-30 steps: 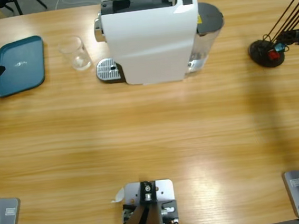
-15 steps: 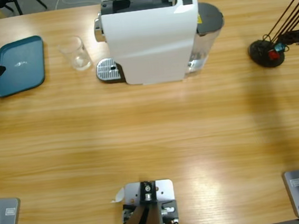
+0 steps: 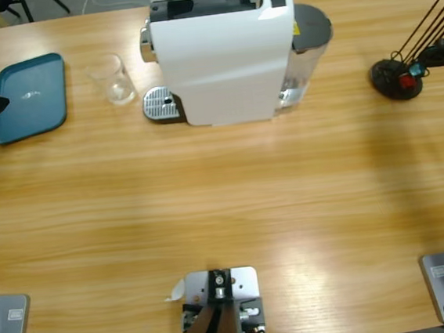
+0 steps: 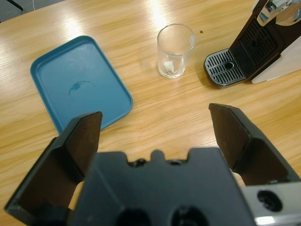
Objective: Pour coffee
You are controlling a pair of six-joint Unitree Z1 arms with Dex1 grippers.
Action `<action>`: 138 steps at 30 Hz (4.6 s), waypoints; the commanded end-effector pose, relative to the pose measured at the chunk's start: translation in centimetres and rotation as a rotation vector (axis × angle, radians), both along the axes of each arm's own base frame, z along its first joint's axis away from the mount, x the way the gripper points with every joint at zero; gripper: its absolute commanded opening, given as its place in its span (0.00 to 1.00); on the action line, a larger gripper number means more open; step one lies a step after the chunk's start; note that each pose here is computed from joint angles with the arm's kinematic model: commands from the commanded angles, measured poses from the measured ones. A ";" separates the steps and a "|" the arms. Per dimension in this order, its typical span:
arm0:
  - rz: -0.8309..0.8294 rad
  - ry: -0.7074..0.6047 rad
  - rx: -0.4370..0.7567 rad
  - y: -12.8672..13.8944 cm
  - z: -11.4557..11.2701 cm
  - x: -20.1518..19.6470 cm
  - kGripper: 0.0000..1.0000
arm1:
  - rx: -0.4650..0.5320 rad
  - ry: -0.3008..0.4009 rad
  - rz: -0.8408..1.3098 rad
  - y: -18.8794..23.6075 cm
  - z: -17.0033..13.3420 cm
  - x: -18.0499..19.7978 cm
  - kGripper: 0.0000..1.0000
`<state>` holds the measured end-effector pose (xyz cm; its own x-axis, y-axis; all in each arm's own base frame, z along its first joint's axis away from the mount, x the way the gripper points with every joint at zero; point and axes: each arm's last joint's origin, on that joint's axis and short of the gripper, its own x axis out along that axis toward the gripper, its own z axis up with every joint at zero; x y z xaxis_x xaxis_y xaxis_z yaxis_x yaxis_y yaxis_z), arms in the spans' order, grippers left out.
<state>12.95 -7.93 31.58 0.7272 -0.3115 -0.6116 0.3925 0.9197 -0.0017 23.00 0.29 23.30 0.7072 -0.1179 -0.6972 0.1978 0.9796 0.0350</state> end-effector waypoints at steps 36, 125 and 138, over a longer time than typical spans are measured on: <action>0.000 0.030 0.040 -0.1 -1.4 0.1 0.97 | -0.034 -0.123 0.065 1.0 7.4 -6.2 0.00; 0.007 0.066 0.058 -0.7 -2.3 1.0 0.97 | 0.170 0.320 -1.295 -6.1 -3.7 -2.5 0.70; 0.008 0.070 0.059 -0.8 -2.3 1.0 0.97 | 0.165 0.338 -1.319 -6.7 -4.8 -1.9 0.69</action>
<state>13.76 -8.48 30.75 0.7086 -0.2983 -0.6394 0.3923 0.9198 0.0057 20.92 -5.76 19.79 -0.0164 -0.4652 -0.8850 0.9963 0.0673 -0.0538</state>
